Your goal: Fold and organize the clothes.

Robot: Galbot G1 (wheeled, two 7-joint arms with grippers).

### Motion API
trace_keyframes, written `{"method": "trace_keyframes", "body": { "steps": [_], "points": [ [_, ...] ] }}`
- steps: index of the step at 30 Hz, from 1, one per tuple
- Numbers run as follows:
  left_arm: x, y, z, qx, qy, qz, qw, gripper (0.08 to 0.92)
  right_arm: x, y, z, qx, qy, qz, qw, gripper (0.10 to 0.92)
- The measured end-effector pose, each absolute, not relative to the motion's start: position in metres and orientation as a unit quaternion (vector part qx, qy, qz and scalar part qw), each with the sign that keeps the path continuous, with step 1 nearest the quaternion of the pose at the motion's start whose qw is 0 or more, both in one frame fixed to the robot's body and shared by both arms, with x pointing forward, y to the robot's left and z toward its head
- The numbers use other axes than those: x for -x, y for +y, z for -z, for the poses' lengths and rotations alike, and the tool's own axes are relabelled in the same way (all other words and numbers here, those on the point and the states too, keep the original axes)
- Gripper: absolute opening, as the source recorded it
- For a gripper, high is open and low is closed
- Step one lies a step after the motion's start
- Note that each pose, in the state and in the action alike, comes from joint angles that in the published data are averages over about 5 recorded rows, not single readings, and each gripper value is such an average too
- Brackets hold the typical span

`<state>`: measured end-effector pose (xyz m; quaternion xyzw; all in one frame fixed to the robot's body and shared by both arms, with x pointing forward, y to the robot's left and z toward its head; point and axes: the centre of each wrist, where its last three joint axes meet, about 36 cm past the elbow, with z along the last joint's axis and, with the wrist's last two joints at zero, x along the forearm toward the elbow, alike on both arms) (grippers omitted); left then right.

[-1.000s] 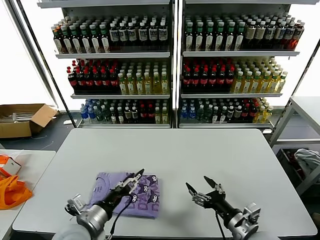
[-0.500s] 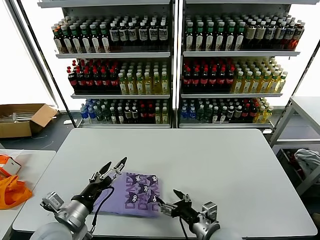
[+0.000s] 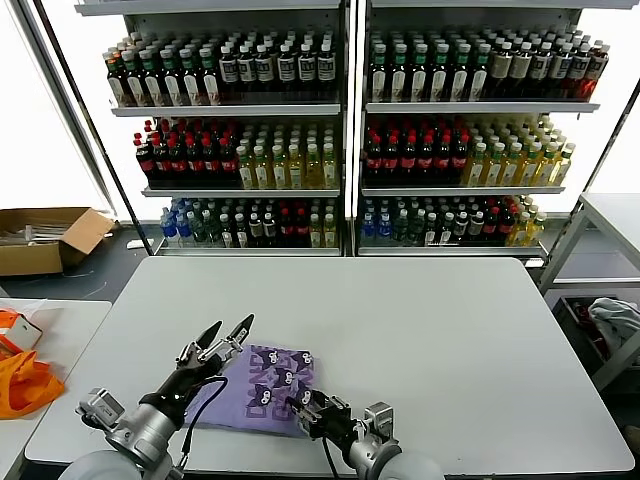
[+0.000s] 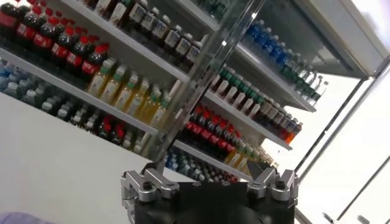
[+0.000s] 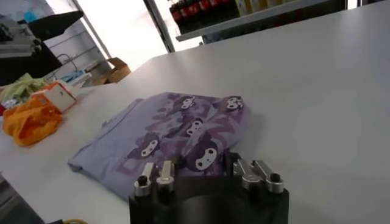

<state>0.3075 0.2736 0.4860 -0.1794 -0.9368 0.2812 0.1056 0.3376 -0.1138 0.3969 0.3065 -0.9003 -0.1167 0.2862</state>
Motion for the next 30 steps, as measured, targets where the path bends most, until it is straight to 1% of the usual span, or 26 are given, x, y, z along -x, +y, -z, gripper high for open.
{"method": "trace_keyframes", "body": {
  "steps": [10,12,14,19,30],
  "points": [
    [-0.303,0.274,-0.487,0.187,-0.937,-0.277,0.102,0.823,-0.341,-0.118,-0.401,-0.306,-0.904,0.096,0.282,0.176],
    [-0.303,0.274,-0.487,0.188,-0.937,-0.276,0.102,0.822,-0.342,-0.123,-0.403,-0.303,-0.907,0.086,0.279,0.135],
    [-0.303,0.275,-0.487,0.188,-0.937,-0.275,0.102,0.823,-0.343,-0.129,-0.406,-0.3,-0.911,0.073,0.274,0.111],
    [-0.303,0.277,-0.485,0.185,-0.938,-0.274,0.102,0.823,-0.344,-0.157,-0.412,-0.284,-0.921,0.031,0.264,0.107],
    [-0.303,0.273,-0.482,0.185,-0.937,-0.28,0.099,0.823,-0.333,-0.24,-0.42,-0.215,-0.937,-0.06,0.269,0.107]
  ]
}}
